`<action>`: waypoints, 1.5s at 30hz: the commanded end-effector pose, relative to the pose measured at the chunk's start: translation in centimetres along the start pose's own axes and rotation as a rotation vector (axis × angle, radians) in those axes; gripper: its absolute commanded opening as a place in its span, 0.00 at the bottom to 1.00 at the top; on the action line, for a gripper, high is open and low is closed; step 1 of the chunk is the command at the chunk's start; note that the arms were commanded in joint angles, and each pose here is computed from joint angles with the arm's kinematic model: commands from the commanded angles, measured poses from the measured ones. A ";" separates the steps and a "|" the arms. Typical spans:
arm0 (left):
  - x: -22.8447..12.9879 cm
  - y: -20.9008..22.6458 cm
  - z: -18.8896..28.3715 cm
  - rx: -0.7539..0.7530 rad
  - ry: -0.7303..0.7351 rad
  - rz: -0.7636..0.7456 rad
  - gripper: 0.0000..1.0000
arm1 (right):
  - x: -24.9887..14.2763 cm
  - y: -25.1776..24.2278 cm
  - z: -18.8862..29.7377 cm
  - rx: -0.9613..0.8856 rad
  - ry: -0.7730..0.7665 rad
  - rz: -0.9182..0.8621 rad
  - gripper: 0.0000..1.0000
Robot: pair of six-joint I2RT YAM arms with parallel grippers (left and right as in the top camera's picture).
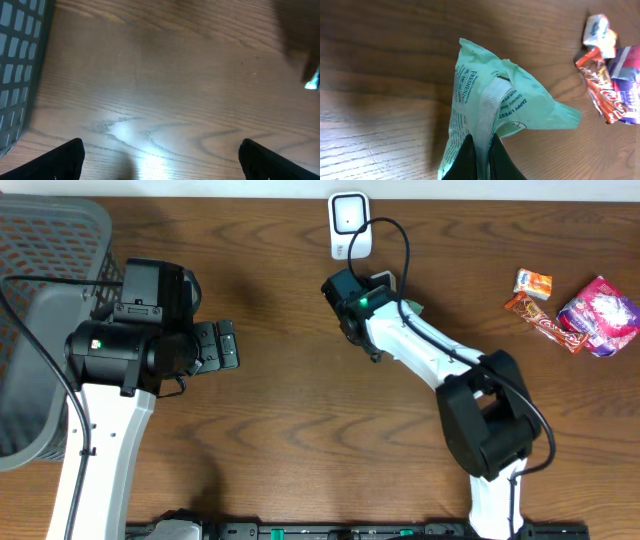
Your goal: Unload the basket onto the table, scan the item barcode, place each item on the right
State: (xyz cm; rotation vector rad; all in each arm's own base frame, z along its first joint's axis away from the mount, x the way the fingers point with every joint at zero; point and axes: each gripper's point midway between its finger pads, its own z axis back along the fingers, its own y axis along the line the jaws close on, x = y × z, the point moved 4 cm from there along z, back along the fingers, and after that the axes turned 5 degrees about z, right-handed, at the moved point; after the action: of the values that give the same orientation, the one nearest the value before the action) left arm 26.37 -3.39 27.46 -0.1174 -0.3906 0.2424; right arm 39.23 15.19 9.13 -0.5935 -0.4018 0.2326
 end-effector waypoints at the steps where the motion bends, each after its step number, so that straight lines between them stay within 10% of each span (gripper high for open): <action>1: 0.2 0.2 0.0 0.010 -0.003 0.011 0.98 | -1.0 2.6 -0.2 0.009 0.005 0.055 0.03; 17: 0.2 0.2 0.0 0.010 -0.003 0.011 0.98 | -1.5 12.9 5.8 0.399 -0.091 0.123 0.45; 33: 0.2 0.2 0.0 0.010 -0.003 0.011 0.98 | 4.0 4.7 7.4 0.422 -0.037 -0.035 0.76; 45: 0.2 0.2 0.0 0.010 -0.003 0.011 0.98 | 3.3 2.4 5.4 1.044 0.093 0.040 0.80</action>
State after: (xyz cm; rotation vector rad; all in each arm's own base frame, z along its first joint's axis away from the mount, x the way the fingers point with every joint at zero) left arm 26.37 -3.39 27.46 -0.1174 -0.3906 0.2424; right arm 40.56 19.47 10.98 0.1861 -0.1558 0.2996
